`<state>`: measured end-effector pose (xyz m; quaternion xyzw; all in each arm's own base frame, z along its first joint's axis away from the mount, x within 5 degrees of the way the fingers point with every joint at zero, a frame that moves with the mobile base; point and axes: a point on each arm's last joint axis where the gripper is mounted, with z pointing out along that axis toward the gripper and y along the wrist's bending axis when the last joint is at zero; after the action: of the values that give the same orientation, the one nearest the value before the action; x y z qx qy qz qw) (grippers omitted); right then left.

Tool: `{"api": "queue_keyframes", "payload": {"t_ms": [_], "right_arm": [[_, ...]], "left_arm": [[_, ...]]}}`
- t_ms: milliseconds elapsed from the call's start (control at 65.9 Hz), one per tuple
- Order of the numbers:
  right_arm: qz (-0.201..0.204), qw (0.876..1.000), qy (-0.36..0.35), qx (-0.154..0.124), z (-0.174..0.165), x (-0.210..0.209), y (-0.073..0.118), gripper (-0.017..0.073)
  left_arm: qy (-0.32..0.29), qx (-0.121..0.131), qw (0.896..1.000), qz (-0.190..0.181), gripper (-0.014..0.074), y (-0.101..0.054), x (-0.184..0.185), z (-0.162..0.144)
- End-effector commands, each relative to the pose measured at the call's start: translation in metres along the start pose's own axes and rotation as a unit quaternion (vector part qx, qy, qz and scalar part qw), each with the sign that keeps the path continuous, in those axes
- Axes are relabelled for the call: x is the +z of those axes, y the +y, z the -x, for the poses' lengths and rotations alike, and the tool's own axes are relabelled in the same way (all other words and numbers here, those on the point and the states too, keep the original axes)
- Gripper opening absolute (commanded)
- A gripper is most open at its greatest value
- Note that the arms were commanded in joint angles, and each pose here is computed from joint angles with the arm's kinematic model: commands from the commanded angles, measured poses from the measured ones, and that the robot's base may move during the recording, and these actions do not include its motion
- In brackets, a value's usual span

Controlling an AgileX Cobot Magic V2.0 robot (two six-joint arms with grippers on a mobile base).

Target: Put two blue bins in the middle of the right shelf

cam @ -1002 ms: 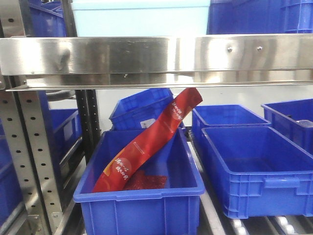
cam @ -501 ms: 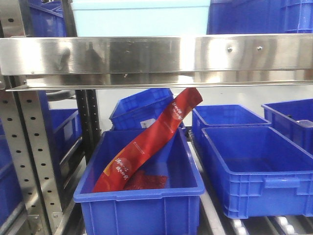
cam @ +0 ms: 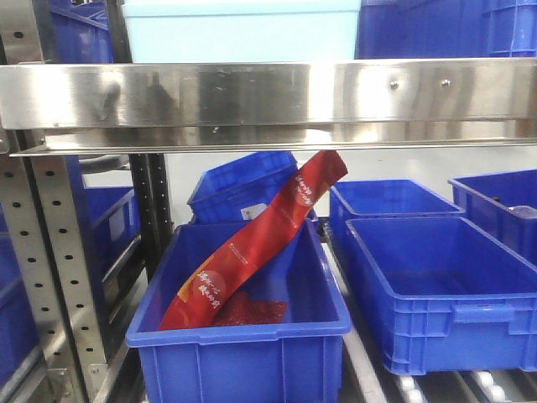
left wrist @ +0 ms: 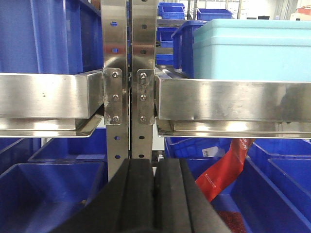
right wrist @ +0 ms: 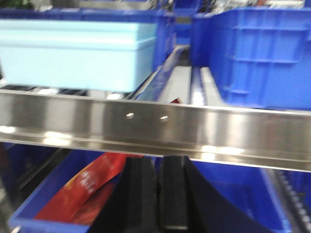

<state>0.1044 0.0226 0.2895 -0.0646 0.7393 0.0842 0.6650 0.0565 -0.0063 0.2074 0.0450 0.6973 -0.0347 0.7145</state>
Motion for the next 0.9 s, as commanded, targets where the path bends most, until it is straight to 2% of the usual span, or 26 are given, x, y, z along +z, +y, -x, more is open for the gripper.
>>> {"api": "queue_keyframes", "payload": {"t_ms": [0, 121, 228, 395, 455, 592, 880], "right_arm": [[-0.025, 0.999, -0.027, -0.005, -0.006, -0.009, -0.005, -0.0162], [-0.068, 0.996, -0.049, 0.007, -0.029, -0.021, -0.013, -0.0162], [-0.09, 0.994, -0.062, 0.008, -0.051, -0.029, -0.016, -0.0162], [-0.091, 0.993, -0.081, 0.0, -0.08, -0.036, -0.015, -0.0162], [-0.09, 0.991, -0.104, -0.002, -0.078, -0.041, -0.014, -0.0162], [-0.088, 0.992, -0.083, -0.017, -0.083, -0.043, -0.013, -0.0162], [-0.088, 0.993, -0.082, -0.017, -0.083, -0.043, -0.013, -0.0162]], "left_arm": [[-0.016, -0.002, 1.0, 0.001, -0.0111, 0.0, 0.0, 0.003], [-0.016, -0.002, 1.0, 0.001, -0.0111, 0.0, 0.0, 0.003], [-0.016, -0.002, 1.0, 0.001, -0.0111, 0.0, 0.0, 0.003], [-0.016, -0.002, 1.0, 0.001, -0.0111, 0.0, 0.0, 0.003], [-0.016, -0.002, 1.0, 0.001, -0.0111, 0.0, 0.0, 0.003], [-0.018, -0.002, 1.0, 0.001, -0.0111, 0.0, 0.0, 0.003], [-0.018, -0.002, 1.0, 0.001, -0.0111, 0.0, 0.0, 0.003]]}}
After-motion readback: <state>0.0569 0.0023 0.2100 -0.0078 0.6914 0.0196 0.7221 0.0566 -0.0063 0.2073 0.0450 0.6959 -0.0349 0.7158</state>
